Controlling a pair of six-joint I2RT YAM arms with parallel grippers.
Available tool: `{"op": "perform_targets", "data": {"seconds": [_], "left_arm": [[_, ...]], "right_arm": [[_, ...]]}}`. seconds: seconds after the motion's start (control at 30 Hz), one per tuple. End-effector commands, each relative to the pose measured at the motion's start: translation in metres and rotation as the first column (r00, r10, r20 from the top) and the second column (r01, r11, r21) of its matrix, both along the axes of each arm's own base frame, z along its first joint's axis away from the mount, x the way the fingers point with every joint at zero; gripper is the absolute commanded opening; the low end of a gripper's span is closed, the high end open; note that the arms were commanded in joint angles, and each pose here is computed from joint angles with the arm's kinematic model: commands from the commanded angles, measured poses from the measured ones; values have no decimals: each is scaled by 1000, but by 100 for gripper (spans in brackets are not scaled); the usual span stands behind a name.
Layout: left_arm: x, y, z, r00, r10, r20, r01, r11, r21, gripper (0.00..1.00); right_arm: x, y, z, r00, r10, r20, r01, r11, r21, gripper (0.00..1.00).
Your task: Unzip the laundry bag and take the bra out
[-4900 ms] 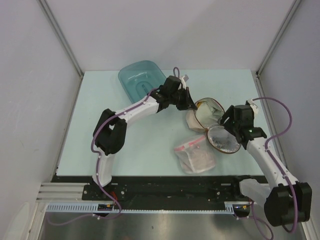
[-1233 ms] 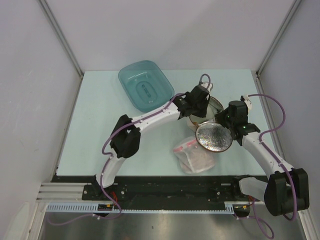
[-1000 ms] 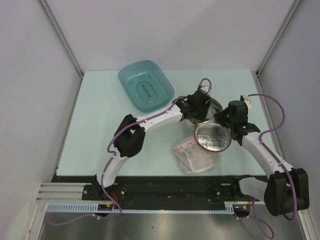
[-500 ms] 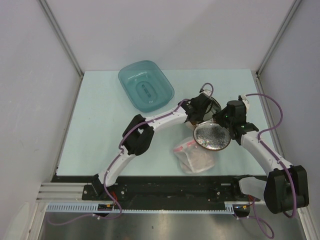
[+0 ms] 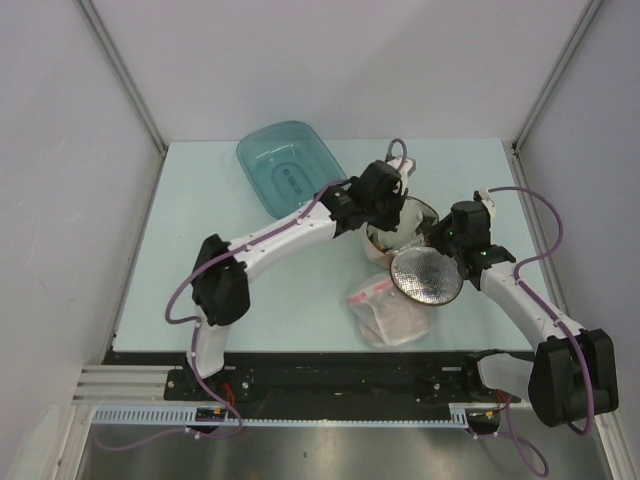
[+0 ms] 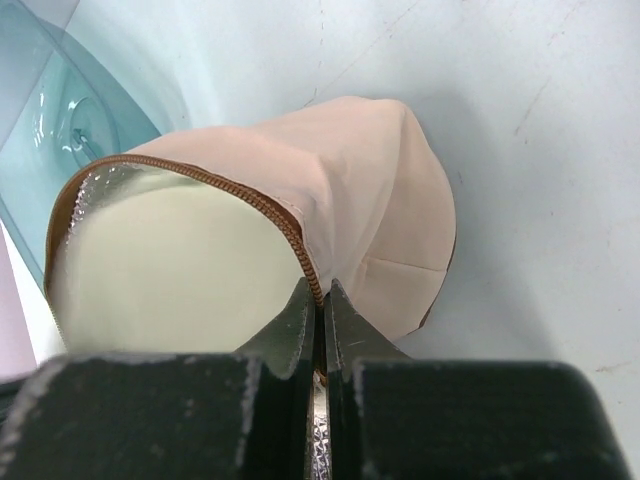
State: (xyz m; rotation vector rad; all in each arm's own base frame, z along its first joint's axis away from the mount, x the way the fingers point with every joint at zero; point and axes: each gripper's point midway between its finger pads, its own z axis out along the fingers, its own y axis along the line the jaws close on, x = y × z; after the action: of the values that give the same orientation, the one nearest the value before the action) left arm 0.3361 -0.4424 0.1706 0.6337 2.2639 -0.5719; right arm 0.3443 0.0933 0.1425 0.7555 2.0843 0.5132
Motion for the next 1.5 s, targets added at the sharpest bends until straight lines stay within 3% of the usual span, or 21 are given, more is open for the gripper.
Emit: {"op": "perform_targets", "data": {"seconds": [0.0,0.17,0.4,0.63,0.87,1.17,1.33,1.37,1.43,1.47], "left_arm": [[-17,-9,69,996,-84,19,86,978,-189,0],[-22,-20,85,990,-141,-14,132,950,-282,1],[-6,-16,96,993,-120,-11,112,949,-296,1],[12,36,200,978,52,202,27,929,-370,0],[6,45,230,986,-12,165,90,876,-474,0],[0,44,238,983,-27,180,115,858,-500,0],[13,53,178,992,2,123,40,942,-335,0],[15,56,164,994,15,109,19,954,-299,2],[19,74,130,993,87,76,-70,977,-204,25],[16,83,130,991,107,80,-90,976,-196,65]], "right_arm": [[7,0,4,999,-19,32,18,1000,11,0],[7,0,1,1000,-21,23,21,1000,9,0],[6,-1,3,999,-22,27,21,1000,9,0],[3,-6,4,999,-32,27,32,999,-4,0],[2,-9,5,999,-42,34,42,999,-6,0],[1,-8,4,999,-42,30,42,999,-1,0],[2,-7,4,999,-38,32,38,999,4,0],[2,-6,5,999,-34,35,34,999,4,0],[2,-6,4,999,-33,30,33,999,2,0],[2,-6,3,999,-30,29,30,1000,0,0]]}}
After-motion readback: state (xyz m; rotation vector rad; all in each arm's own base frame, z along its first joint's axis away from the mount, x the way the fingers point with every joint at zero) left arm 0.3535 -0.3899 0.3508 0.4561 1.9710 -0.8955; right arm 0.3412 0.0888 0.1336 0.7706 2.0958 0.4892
